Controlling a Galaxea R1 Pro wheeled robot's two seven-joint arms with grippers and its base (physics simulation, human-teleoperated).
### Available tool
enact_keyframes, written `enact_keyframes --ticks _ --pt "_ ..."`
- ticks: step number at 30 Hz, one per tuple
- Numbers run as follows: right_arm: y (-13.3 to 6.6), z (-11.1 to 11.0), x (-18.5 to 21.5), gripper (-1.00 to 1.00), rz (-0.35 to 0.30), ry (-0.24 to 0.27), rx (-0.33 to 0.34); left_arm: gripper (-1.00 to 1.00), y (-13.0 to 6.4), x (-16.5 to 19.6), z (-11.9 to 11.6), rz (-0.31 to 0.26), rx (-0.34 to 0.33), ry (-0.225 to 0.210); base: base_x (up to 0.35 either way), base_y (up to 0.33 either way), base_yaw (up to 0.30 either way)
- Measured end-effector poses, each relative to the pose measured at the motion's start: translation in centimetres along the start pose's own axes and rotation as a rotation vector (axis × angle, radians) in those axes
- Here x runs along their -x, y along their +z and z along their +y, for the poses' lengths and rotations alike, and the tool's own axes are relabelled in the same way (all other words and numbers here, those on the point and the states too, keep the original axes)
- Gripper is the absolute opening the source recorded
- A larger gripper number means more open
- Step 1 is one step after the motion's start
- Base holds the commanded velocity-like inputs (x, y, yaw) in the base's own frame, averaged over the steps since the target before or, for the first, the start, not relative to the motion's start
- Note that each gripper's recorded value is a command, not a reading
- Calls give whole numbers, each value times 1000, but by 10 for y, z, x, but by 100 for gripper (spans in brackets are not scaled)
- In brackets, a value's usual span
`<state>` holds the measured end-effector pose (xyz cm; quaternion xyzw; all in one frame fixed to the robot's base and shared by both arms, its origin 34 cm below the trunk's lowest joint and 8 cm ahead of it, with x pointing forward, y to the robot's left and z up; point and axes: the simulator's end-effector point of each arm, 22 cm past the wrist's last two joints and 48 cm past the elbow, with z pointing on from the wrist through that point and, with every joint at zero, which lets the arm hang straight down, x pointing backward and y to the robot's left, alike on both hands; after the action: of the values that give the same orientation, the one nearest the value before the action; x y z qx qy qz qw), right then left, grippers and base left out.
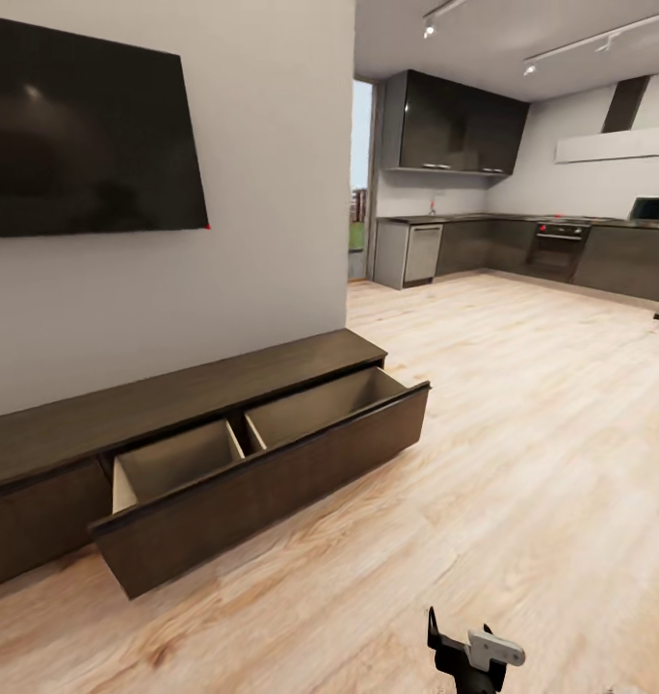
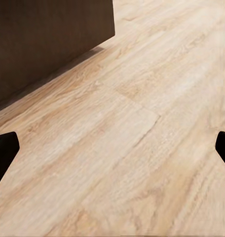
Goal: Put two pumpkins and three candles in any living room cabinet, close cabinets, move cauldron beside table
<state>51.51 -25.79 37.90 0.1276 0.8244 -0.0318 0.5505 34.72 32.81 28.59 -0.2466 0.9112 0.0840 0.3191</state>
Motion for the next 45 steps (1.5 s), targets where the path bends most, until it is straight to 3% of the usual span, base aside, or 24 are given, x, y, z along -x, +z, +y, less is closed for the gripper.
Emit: enact_keyframes --ticks 8,17,32,45 --pt "0 -1 0 100 0 1 -1 100 1 -1 6 2 10 2 0 -17 -300" --pt "0 -1 0 100 -1 0 -2 100 1 -8 10 2 13 81 0 -261 -300" --pt "1 -2 0 100 0 3 -6 100 1 -9 10 2 11 92 -70 -279 -300" --pt "1 -4 0 100 0 7 -11 100 0 -9 8 0 7 94 -36 -28 -300"
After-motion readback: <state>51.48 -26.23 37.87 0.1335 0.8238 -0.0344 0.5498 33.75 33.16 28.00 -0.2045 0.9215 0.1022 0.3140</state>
